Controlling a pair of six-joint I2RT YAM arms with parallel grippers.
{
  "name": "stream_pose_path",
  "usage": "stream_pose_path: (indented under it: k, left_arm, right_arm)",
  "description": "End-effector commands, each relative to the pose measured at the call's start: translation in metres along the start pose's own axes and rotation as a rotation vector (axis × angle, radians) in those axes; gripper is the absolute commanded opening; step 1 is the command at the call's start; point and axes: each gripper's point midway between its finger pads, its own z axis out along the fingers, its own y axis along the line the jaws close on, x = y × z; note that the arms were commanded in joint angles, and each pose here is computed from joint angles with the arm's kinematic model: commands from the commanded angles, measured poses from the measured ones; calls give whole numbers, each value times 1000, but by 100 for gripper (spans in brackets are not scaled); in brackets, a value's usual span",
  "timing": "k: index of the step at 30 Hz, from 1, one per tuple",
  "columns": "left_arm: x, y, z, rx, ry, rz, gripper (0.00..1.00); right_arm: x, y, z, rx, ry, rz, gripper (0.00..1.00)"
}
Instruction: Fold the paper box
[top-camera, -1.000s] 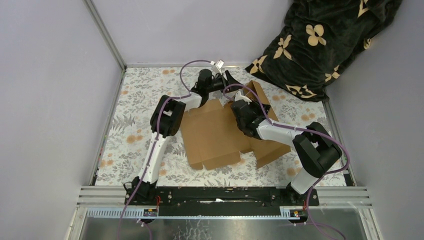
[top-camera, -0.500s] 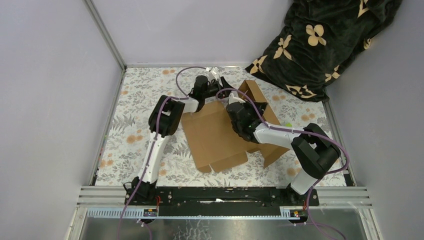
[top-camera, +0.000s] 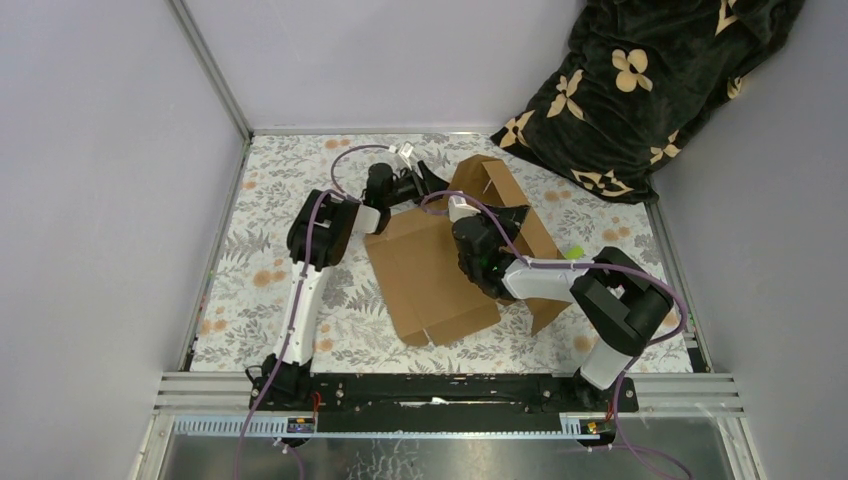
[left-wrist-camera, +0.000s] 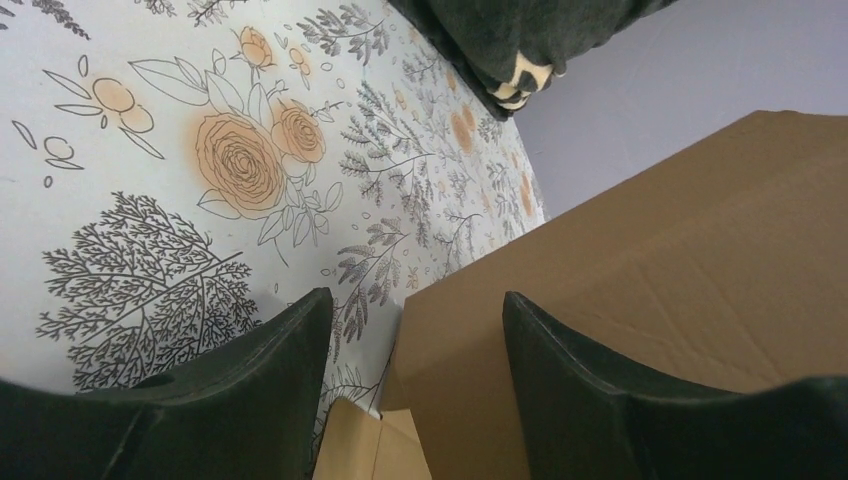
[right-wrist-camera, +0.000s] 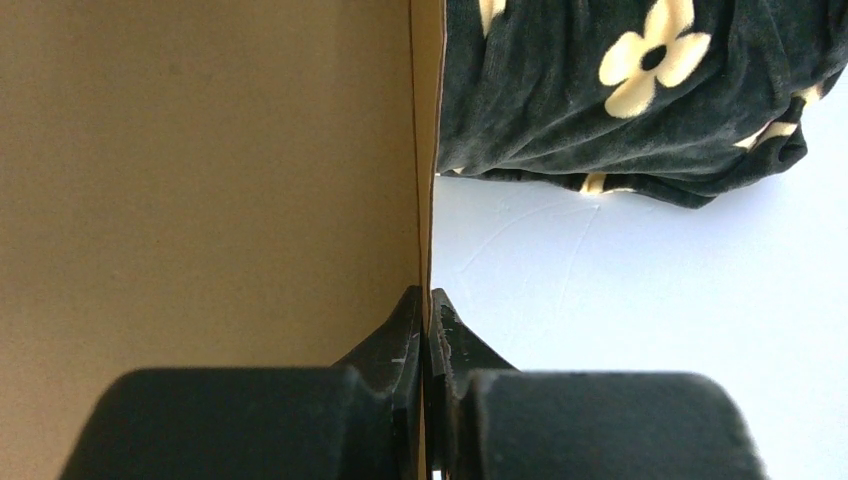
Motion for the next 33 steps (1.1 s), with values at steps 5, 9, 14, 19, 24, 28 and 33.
stream_pose_path:
  k: [5, 9, 14, 19, 24, 28, 33]
  left_arm:
    - [-22, -65, -16, 258, -64, 104, 70]
    - [-18, -77, -19, 319, -54, 116, 70]
    - [-11, -81, -16, 336, -29, 142, 70]
    - [-5, -76, -17, 327, -24, 149, 70]
    - [2, -72, -22, 319, -27, 159, 70]
    - [8, -72, -27, 328, -28, 168, 70]
    - [16, -71, -27, 338, -20, 177, 70]
  right_arm:
    - [-3, -14, -7, 60, 15, 48, 0]
    - [-5, -15, -8, 71, 11, 49, 0]
    - [-8, -12, -9, 70, 3, 50, 0]
    - [-14, -7, -8, 43, -12, 60, 0]
    - [-17, -4, -7, 17, -15, 64, 0]
    - [-16, -2, -6, 21, -14, 54, 0]
    - [-19, 1, -6, 17, -17, 52, 0]
